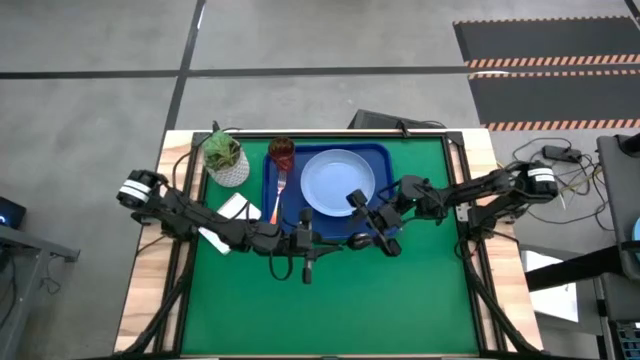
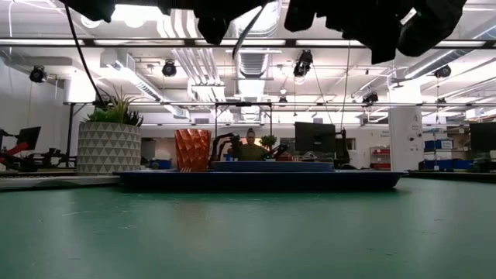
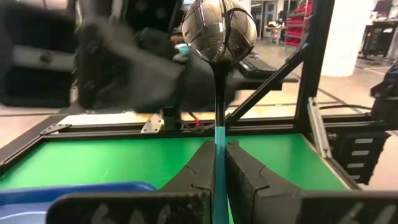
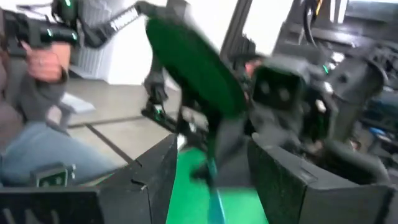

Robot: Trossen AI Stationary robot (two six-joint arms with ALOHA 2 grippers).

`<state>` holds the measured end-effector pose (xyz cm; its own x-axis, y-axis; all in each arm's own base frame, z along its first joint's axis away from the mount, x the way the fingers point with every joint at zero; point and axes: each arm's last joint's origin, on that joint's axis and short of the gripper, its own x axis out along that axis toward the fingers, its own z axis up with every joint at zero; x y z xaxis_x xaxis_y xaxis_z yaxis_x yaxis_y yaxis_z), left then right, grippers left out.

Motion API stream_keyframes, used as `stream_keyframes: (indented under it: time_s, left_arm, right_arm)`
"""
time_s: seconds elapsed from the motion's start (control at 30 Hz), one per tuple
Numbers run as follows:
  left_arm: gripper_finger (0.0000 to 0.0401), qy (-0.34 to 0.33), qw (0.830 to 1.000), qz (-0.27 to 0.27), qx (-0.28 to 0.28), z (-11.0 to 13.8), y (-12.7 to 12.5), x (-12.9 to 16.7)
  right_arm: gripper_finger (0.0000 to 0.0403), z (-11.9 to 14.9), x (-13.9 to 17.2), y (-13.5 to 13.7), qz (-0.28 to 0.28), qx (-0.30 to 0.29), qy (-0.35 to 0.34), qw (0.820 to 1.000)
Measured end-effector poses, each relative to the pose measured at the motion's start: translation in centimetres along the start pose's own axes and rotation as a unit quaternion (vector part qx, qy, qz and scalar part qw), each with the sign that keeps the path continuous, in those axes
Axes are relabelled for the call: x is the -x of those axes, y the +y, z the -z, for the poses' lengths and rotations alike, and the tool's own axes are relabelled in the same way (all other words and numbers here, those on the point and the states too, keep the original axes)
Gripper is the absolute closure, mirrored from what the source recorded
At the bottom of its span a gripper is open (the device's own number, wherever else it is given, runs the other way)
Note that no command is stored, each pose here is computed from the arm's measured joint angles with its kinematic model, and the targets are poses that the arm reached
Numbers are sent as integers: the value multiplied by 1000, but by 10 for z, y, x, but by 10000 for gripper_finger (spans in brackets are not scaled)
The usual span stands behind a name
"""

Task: Pick and place plate/cup/fork/spoon on tray
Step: Put the blue spoon on the tray to the right of the orange fork

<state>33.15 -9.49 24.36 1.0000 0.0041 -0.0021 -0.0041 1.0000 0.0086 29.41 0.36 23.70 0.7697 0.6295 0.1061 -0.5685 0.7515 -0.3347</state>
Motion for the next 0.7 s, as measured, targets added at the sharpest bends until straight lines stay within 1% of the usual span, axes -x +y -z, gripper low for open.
stream_keyframes:
  time_s: [0.13,0.23,0.37,0.6,0.63,0.7]
  left_arm:
    - [399,2,1000,4,0,3,4,-3]
    - [399,2,1000,1,0,3,6,-3]
    - [399,3,1000,3,-1,3,7,-4]
    - [399,2,1000,4,-1,3,11,-5]
    - [399,1,1000,4,-1,3,11,-5]
    - [399,1,1000,3,-1,3,11,-5]
  right_arm:
    - [225,-2,-6,-2,-2,-12,-17,1000]
    - [242,-2,-8,-3,-10,-12,-19,1000]
    - [282,-2,-9,-2,-35,-17,-24,999]
    - [376,-2,-8,-2,-37,-27,-22,999]
    - [385,-2,-8,-2,-37,-28,-21,999]
    - [390,-1,-8,-2,-37,-28,-21,999]
